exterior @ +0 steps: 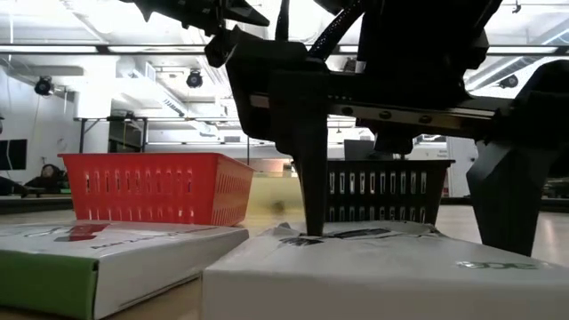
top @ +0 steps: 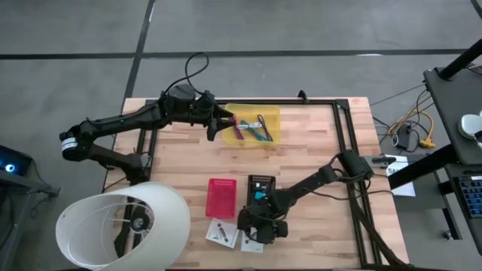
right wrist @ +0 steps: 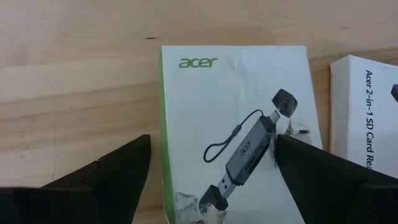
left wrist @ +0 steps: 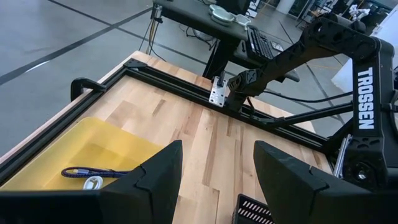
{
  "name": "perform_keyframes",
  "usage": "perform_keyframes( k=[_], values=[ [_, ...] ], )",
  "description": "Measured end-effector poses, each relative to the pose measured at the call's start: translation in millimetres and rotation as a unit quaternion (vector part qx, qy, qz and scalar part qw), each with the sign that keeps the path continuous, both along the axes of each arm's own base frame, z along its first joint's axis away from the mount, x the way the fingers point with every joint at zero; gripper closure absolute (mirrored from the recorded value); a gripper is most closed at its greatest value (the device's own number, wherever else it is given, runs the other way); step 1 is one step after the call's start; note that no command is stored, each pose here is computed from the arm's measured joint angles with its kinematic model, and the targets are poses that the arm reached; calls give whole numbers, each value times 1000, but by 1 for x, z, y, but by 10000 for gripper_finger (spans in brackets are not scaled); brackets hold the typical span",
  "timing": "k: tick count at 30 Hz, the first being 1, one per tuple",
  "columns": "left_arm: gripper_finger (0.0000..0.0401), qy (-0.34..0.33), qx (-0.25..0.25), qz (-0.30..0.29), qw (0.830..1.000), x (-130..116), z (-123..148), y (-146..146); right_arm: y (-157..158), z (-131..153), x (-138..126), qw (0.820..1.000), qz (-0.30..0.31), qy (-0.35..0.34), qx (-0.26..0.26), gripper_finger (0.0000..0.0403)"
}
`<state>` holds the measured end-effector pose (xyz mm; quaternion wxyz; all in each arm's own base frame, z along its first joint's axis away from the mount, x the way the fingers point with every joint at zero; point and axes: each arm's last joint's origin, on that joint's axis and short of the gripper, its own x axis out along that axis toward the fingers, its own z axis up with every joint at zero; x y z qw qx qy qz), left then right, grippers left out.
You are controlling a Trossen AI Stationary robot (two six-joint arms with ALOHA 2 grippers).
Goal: Pick and place items into bin
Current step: Put the right card reader box into the red bin
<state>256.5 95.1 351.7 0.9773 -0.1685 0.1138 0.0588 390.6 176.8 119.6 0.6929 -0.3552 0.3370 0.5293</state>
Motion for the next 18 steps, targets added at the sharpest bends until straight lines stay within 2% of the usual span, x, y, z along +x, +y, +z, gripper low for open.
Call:
perform_keyframes(
  k=[4,12,18],
  values=[
    [218,0,0,0,1000,0,0,0,0,-2,0,1000,1,-5,-1,91],
    [218,0,0,0,1000,0,0,0,-1,-7,-2,1000,-6,-12,5,177],
    [218,0,0,0,1000,0,0,0,-1,-8,-2,1000,-23,-7,8,187]
  ],
)
